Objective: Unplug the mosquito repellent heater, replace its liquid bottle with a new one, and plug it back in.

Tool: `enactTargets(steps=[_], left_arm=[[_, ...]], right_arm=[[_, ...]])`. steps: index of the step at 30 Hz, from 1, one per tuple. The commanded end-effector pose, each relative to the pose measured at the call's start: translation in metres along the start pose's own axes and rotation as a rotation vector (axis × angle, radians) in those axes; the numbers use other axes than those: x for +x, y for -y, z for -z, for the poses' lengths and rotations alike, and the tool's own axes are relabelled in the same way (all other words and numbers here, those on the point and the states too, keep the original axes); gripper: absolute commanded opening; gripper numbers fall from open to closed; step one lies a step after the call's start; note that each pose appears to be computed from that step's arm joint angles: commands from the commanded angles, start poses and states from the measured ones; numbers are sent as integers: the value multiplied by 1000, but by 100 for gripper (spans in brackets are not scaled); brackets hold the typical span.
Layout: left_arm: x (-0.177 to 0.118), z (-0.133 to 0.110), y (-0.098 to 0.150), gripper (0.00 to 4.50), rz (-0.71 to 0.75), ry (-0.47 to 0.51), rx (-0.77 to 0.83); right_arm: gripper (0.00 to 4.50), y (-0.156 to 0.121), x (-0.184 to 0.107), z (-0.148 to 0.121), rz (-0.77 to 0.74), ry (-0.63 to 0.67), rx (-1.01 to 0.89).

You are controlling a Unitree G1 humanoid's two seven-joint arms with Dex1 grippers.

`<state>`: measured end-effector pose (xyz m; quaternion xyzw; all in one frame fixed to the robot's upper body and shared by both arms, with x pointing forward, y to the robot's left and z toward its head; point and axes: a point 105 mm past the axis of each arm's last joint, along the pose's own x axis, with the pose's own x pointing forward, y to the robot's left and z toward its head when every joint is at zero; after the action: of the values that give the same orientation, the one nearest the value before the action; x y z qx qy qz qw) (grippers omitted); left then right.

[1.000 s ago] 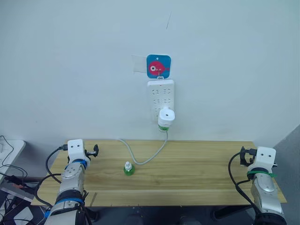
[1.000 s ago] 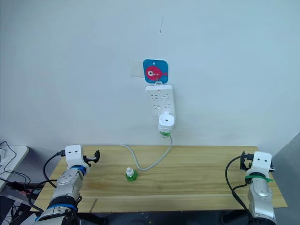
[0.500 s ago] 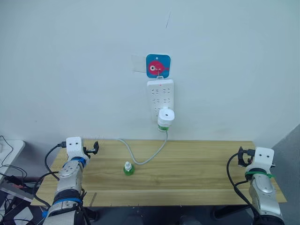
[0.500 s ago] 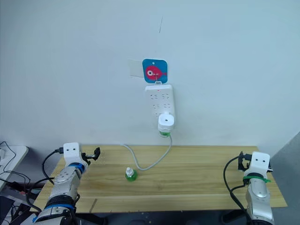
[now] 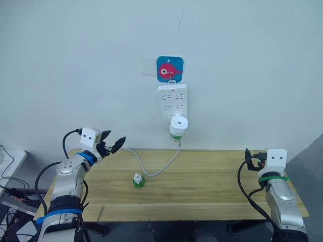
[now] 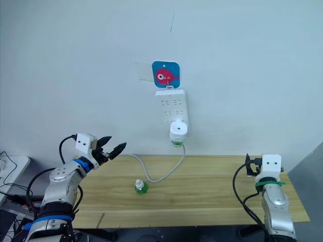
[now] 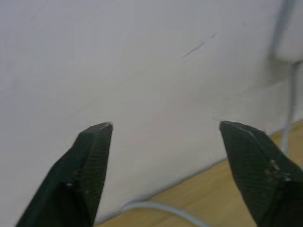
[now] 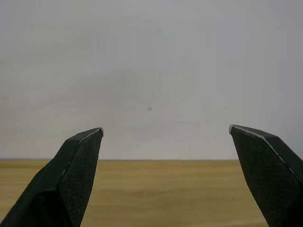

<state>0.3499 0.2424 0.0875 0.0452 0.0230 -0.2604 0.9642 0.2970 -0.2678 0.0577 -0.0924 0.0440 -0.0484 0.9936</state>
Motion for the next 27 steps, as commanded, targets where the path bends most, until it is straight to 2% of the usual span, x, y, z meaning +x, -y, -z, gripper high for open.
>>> enactTargets(steps=[1, 2, 5, 9, 14, 19, 27], left_arm=[[12, -37, 15, 257, 116, 72, 77], [15, -41, 20, 224, 139, 74, 92], [26, -56, 37, 224, 225, 106, 119], [41, -72, 47, 224, 282, 141, 125], [60, -85, 63, 224, 396, 160, 140], [75, -96, 69, 224, 458, 174, 150], [98, -101, 74, 224, 511, 168, 142]], right_arm=[[450, -12, -4, -30, -109, 70, -37], [450, -17, -5, -35, -149, 76, -64], [450, -43, -12, -54, -324, 111, -87], [450, -77, -22, -87, -542, 167, -97], [450, -118, -45, -138, -801, 272, -80], [450, -135, -56, -162, -887, 302, -86], [450, -141, -60, -179, -879, 318, -79]])
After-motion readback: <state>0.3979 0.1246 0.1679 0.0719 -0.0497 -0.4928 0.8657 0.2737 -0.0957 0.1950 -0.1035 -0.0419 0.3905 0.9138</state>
